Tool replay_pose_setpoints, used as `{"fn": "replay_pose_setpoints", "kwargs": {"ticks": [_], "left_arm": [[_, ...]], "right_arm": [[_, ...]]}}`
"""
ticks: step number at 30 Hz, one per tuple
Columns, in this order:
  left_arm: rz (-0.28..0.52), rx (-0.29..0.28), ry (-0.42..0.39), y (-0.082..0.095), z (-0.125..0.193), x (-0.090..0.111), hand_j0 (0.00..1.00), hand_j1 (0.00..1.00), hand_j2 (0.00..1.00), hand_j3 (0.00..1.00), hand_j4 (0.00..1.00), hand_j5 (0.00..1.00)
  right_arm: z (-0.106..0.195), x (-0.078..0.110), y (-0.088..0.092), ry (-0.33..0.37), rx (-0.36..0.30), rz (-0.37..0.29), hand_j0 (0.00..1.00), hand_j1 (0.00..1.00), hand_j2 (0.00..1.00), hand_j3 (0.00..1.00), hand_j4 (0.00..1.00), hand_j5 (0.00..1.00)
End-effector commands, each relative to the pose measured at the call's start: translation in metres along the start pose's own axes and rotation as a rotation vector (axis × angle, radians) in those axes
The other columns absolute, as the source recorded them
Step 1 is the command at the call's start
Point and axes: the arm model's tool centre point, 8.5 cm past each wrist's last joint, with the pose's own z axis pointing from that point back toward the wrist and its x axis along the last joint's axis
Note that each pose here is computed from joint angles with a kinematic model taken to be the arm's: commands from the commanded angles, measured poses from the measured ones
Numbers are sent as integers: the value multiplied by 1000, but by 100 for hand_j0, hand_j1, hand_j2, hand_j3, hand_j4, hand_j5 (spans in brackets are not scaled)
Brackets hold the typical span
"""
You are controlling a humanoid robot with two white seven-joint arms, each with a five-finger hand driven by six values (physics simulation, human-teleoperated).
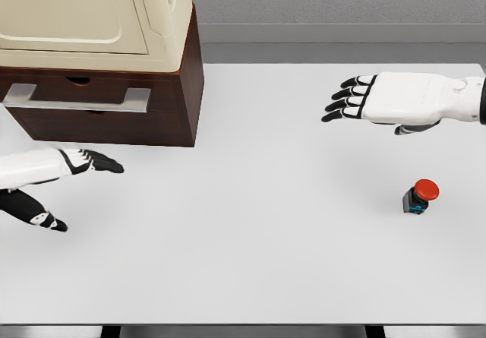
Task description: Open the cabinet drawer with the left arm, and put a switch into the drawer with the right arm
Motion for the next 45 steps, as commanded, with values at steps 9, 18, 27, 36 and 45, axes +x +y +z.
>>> {"fn": "replay_pose_setpoints", "kwargs": {"ticks": [9,18,27,36,45], "left_arm": [[181,0,-129,13,-4,12,100,100,100,100,100,100],[211,168,123,100,20,-8,100,100,100,100,100,100],[117,115,188,95,13,-15,100,100,100,100,100,100],[99,83,301,91,16,-26,100,100,100,100,100,100],[145,96,359,88,16,-44,100,100,100,100,100,100]], "right_arm": [[75,-41,-9,211,26,7,100,100,100,100,100,100],[62,-24,61,137,231,-97,100,100,100,100,100,100],[47,-6,92,68,302,-144,100,100,100,100,100,100],[44,6,108,37,330,-170,100,100,100,100,100,100],[41,14,118,14,348,-188,100,100,100,100,100,100]]}}
